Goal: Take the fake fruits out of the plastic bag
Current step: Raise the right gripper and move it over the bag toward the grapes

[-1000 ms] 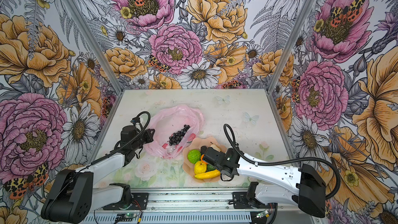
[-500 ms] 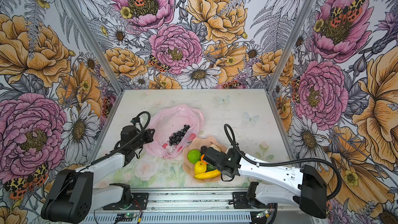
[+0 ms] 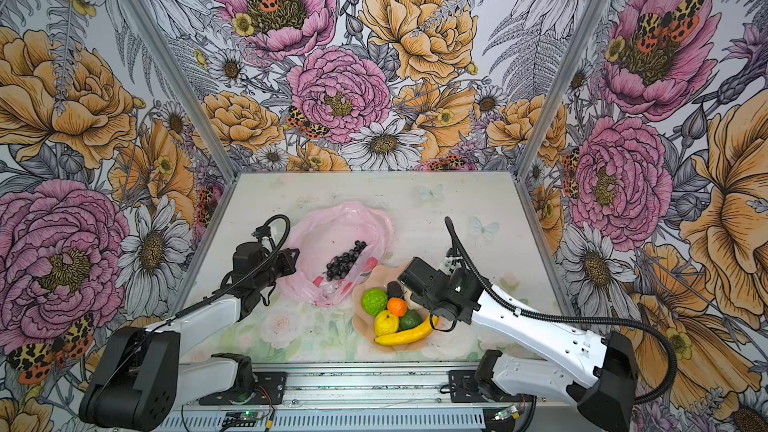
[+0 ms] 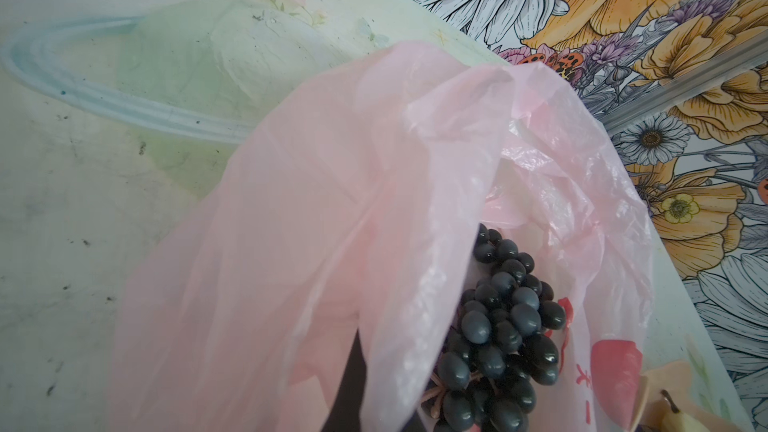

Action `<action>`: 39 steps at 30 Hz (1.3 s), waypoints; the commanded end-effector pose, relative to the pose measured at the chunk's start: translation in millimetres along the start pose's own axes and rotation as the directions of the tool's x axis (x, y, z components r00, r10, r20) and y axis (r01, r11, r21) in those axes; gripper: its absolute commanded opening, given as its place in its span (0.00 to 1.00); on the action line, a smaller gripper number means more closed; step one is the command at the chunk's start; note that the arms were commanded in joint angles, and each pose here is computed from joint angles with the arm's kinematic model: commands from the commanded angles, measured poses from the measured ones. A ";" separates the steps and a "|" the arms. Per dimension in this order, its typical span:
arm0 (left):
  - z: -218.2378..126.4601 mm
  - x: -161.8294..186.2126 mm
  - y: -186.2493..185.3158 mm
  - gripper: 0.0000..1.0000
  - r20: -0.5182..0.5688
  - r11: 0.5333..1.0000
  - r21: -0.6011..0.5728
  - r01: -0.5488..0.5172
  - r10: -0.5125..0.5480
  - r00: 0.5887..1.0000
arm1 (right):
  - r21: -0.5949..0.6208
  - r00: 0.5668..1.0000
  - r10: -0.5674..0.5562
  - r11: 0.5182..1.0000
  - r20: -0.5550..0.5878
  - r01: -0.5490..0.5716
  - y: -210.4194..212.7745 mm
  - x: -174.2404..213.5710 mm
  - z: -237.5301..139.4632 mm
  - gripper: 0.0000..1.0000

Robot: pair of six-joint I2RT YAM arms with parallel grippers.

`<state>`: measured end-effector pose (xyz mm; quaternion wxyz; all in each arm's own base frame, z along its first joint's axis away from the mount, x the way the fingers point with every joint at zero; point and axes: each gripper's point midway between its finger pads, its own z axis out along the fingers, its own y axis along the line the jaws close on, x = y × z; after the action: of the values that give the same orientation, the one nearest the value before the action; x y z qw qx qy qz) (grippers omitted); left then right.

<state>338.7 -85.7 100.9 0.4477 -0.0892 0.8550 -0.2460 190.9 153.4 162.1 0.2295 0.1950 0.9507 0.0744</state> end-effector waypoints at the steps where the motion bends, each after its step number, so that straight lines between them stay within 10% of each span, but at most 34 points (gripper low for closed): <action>1: -0.1 -3.7 -11.4 0.00 0.013 0.999 0.048 -0.022 0.021 1.000 | -0.082 0.985 -0.163 0.982 0.064 0.168 53.7 -25.2 -9.1 0.62; 11: 1.2 5.2 -2.3 0.00 -0.019 1.000 0.015 0.023 -0.022 1.000 | -0.306 0.947 -0.320 0.899 0.028 0.313 211.1 -1.8 14.9 0.54; 21: 6.0 9.2 21.3 0.00 -0.043 0.987 -0.006 0.158 -0.158 0.987 | -0.345 0.796 -0.601 0.763 -0.066 0.547 272.2 51.5 83.2 0.46; 39: 12.4 18.8 -7.5 0.00 -0.072 0.999 0.016 0.028 -0.027 0.997 | -0.227 0.936 -0.344 0.919 -0.069 0.321 245.3 22.2 119.9 0.64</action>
<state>331.2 -103.7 74.4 0.3933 -0.1015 0.8717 -0.2742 301.5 388.9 85.4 0.1811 -0.0376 0.9759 0.1159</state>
